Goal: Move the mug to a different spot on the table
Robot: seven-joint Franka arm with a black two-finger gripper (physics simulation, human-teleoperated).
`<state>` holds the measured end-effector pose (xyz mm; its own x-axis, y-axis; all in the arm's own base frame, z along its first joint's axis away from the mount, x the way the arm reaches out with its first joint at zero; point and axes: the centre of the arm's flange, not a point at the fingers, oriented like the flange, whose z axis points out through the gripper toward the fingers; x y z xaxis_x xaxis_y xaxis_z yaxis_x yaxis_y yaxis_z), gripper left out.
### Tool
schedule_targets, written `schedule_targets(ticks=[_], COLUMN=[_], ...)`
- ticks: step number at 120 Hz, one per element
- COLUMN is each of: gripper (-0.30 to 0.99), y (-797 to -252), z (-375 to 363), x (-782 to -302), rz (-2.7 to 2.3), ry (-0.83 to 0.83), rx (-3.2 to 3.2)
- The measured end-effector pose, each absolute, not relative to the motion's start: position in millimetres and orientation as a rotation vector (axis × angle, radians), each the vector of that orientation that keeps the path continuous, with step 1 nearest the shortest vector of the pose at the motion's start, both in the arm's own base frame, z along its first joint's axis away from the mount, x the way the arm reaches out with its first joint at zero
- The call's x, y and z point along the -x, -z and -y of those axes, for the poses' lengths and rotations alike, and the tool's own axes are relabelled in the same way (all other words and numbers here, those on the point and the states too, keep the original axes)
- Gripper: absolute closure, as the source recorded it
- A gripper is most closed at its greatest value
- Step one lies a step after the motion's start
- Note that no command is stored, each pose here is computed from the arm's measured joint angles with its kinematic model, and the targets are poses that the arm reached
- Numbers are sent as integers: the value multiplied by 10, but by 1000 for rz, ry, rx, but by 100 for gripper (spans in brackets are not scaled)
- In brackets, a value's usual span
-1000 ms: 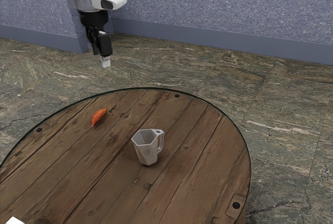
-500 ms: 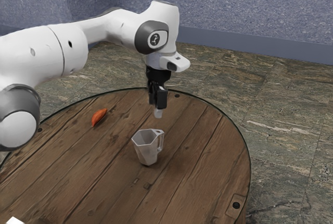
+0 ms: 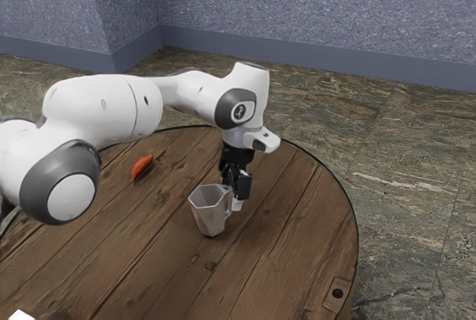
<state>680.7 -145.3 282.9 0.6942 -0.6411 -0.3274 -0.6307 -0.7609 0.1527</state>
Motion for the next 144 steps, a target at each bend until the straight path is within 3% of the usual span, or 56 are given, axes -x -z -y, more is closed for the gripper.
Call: schedule_targets(ticks=[31, 52, 65, 109, 144], gripper=[1, 44, 54, 73, 76], y=[-2676, -2720, -2890, -3440, -3252], z=[1421, 1423, 1392, 589, 306], x=[-6744, -6741, -6735, -6589, -6553], rz=[1033, 1013, 995, 742, 583], ry=[613, 606, 599, 820, 945], rx=[-2878, -2894, -2907, -3011, -3029])
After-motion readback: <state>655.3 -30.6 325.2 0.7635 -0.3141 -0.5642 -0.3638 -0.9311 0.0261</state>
